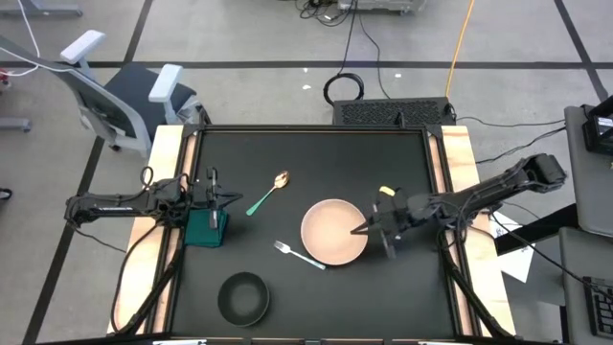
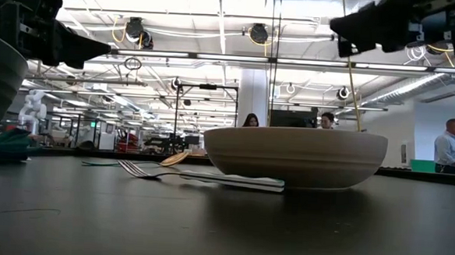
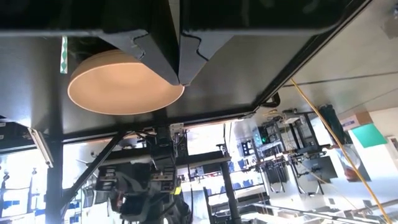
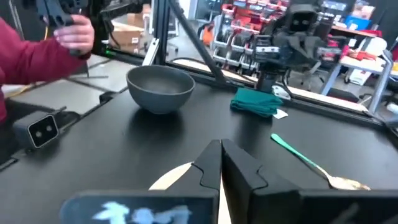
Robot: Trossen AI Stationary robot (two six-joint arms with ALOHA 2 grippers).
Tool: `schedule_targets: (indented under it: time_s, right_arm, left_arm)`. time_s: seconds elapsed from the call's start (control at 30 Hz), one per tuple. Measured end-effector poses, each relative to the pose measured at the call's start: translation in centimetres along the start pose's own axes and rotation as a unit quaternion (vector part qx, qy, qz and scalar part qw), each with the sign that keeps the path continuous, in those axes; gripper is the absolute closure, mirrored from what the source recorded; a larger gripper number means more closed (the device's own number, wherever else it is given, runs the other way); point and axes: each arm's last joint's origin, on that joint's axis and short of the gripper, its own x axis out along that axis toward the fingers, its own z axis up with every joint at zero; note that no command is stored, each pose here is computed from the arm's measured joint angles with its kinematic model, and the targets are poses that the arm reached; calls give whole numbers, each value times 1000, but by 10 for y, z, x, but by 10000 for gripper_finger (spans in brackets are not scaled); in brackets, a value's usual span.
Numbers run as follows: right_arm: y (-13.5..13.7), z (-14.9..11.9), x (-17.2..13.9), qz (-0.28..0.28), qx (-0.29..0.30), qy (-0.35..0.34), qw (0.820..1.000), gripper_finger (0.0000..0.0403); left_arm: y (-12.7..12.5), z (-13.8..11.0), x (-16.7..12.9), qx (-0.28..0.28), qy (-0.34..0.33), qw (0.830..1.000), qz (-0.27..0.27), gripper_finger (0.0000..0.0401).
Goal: Set table place
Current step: Put the black bowl on top of the brown plate
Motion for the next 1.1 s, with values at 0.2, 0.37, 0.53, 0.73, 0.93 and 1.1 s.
schedule_targets:
  time_s: [0.2,0.37,0.53,0.73,0.93,1.1]
  right_arm:
    - [-2,-9,-26,-13,3,-38,999,403]
    - [-1,-13,-46,-19,17,-102,994,403]
    - [1,-21,-52,-14,20,-89,996,403]
    - [6,-26,-57,68,-1,-99,993,403]
    - [8,-30,-62,87,6,-104,991,403]
    - [10,-41,-66,89,19,-101,991,403]
  left_arm:
    - [0,0,0,0,2,1000,0,386]
    - [0,0,0,0,3,1000,4,386]
    - [1,-1,0,2,5,1000,12,387]
    - [1,-1,0,4,5,1000,12,386]
    - [1,-1,0,3,5,1000,12,386]
    - [1,-1,0,3,5,1000,12,386]
